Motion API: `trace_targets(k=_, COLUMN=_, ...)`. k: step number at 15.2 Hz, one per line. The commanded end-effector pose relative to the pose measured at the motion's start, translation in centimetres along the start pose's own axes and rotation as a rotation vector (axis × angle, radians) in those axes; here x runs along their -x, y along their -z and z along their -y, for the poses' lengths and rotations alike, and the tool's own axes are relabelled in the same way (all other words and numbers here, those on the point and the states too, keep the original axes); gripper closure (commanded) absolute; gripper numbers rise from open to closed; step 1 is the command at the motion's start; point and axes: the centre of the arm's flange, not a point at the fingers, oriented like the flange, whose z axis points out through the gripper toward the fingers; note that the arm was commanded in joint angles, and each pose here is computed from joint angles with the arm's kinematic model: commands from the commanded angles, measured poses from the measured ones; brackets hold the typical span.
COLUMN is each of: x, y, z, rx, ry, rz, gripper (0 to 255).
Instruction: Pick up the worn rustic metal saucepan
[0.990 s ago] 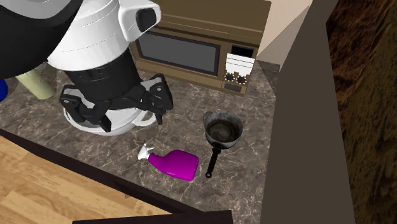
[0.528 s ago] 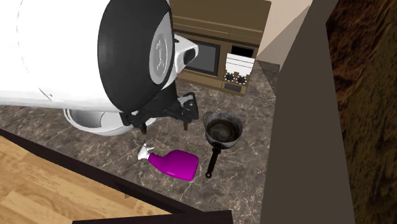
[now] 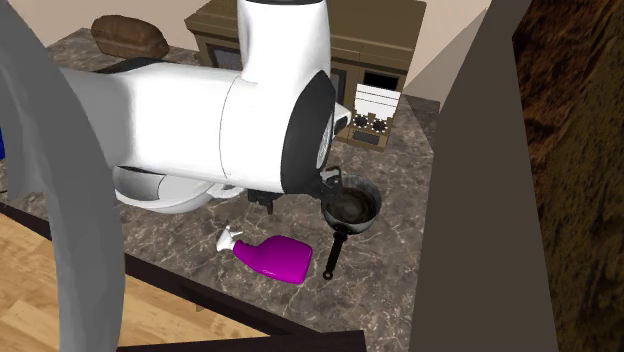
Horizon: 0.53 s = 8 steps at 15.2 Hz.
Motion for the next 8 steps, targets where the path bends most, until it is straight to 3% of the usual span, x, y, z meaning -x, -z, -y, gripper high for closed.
trace_targets(k=1, x=-0.8, y=-2.4, z=-1.6, rx=0.0, ry=-0.02, rz=0.006, gripper=0)
trace_targets(k=8, x=-3.5, y=-10.0, z=-6.5, rx=-0.005, ry=-0.086, rz=0.029, gripper=0)
